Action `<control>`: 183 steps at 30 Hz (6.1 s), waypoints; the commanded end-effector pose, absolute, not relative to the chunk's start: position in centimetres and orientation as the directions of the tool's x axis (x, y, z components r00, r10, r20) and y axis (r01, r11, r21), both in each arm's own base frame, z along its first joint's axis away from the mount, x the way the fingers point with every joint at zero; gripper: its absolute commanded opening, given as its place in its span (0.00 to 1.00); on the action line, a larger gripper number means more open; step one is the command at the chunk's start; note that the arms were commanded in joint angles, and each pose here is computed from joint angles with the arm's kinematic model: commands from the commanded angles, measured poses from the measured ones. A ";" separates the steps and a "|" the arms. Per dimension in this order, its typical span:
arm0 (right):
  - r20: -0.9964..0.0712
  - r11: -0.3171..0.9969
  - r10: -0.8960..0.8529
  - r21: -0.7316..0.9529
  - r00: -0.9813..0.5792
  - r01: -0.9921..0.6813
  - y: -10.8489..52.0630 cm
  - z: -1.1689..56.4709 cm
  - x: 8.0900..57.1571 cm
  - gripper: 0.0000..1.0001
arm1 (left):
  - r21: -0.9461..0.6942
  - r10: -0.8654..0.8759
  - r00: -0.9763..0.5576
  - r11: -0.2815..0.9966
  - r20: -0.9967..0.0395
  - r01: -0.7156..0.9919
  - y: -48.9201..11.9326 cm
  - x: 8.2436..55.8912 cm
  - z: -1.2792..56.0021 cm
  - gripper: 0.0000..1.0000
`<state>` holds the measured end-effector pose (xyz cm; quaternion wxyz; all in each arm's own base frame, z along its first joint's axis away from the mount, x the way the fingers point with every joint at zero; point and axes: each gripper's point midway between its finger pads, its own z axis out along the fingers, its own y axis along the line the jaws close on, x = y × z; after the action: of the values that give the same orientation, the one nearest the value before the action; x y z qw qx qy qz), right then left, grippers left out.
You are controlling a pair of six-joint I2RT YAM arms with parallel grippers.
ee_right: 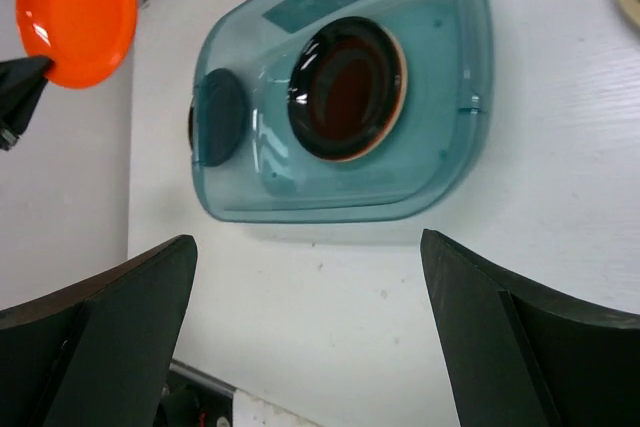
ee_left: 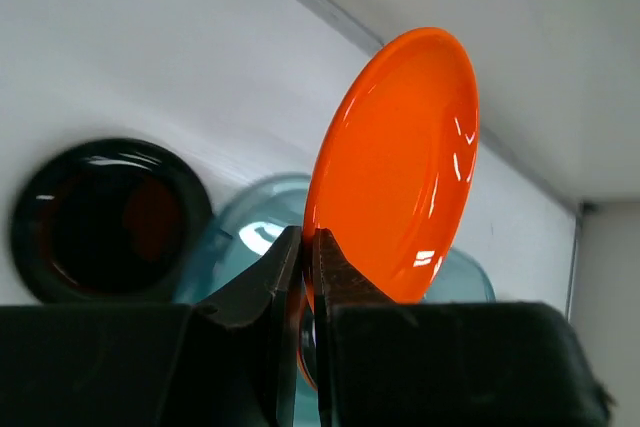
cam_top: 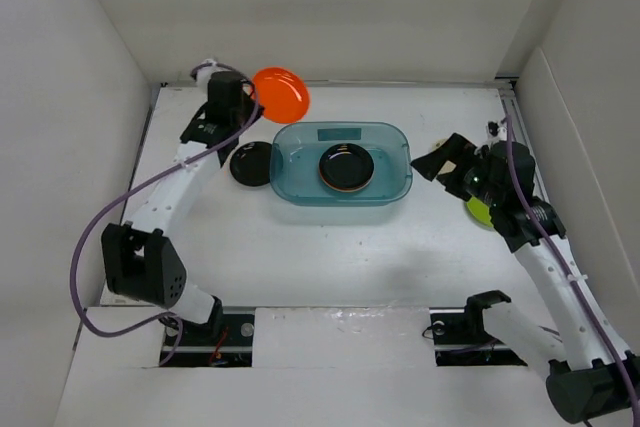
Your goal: Place the plates into the plastic bin on the countertop
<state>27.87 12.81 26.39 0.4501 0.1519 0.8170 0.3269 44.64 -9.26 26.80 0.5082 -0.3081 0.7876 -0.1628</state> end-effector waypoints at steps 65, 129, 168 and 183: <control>-0.414 0.235 0.906 0.311 -0.092 0.921 -13.3 4.1 29.1 0.37 | -0.556 -0.425 -0.557 0.827 -0.714 0.082 -20.6 40.3 29.7 1.00; -0.531 0.774 0.455 0.633 -0.715 0.022 23.1 19.5 41.2 0.99 | -0.365 -0.750 -0.463 0.644 -0.473 -0.672 -0.5 38.7 5.3 0.96; -0.624 0.719 0.588 0.695 -0.514 -0.021 12.1 29.6 32.7 0.99 | -0.362 -0.808 -0.294 0.513 -0.511 -0.779 3.0 39.4 7.7 0.00; -0.431 0.542 0.838 0.726 -0.334 0.424 0.3 17.5 36.7 0.98 | -0.661 -0.681 -0.365 0.723 -0.634 -0.200 -7.2 43.0 27.9 0.00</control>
<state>34.67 1.92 15.71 0.3657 0.3941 0.8065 0.2459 41.58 -1.66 26.19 0.4927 -0.3853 0.7627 -0.1642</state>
